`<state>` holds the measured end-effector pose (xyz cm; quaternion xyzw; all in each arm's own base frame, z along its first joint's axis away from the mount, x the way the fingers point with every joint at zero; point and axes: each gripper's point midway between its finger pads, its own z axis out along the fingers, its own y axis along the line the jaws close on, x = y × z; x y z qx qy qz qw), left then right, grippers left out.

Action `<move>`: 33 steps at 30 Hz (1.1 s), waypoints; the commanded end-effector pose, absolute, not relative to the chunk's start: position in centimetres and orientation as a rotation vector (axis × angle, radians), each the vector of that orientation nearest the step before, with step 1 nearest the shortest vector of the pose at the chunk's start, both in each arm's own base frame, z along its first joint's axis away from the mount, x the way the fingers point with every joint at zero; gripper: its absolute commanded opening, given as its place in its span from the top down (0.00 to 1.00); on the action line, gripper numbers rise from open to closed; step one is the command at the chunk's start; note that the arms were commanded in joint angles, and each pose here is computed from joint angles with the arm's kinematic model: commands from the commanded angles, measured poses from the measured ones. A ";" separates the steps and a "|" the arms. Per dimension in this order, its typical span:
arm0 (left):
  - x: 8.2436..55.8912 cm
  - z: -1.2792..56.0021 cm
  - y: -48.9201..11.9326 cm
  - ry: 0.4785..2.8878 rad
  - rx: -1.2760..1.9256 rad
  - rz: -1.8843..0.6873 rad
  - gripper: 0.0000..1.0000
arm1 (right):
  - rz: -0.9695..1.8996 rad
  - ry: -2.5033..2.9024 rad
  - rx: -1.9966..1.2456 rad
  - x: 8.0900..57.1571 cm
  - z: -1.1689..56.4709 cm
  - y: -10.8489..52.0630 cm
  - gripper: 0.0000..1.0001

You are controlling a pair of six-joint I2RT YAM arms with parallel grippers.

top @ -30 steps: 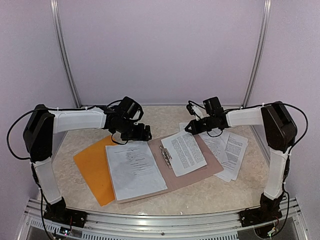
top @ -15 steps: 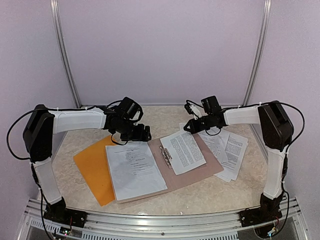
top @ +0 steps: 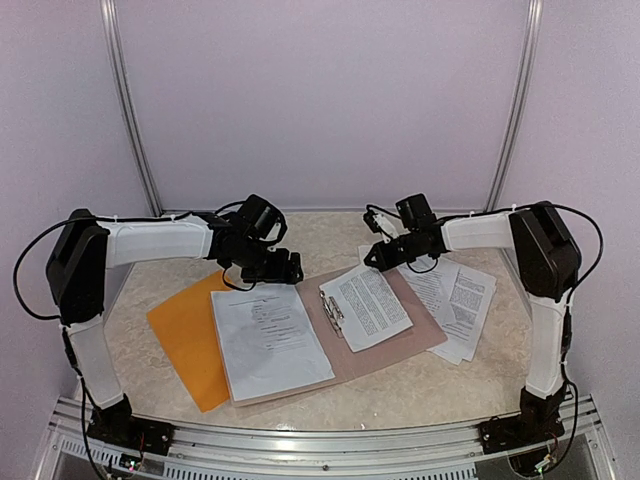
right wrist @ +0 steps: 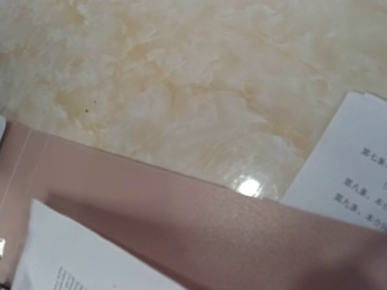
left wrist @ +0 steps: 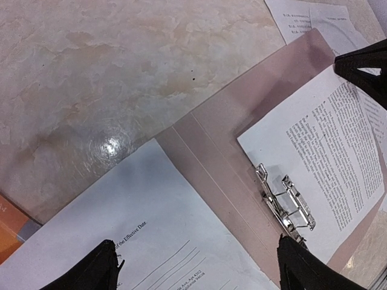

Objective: Put the files into the folder
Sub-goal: Place the file in the spring clip on the folder.

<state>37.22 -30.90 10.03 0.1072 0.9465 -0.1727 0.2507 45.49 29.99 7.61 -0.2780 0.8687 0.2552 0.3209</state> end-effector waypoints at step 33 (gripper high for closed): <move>37.3 10.3 -32.0 2.590 0.328 -0.465 0.10 | 0.581 2.255 -0.804 43.7 8.9 30.9 0.36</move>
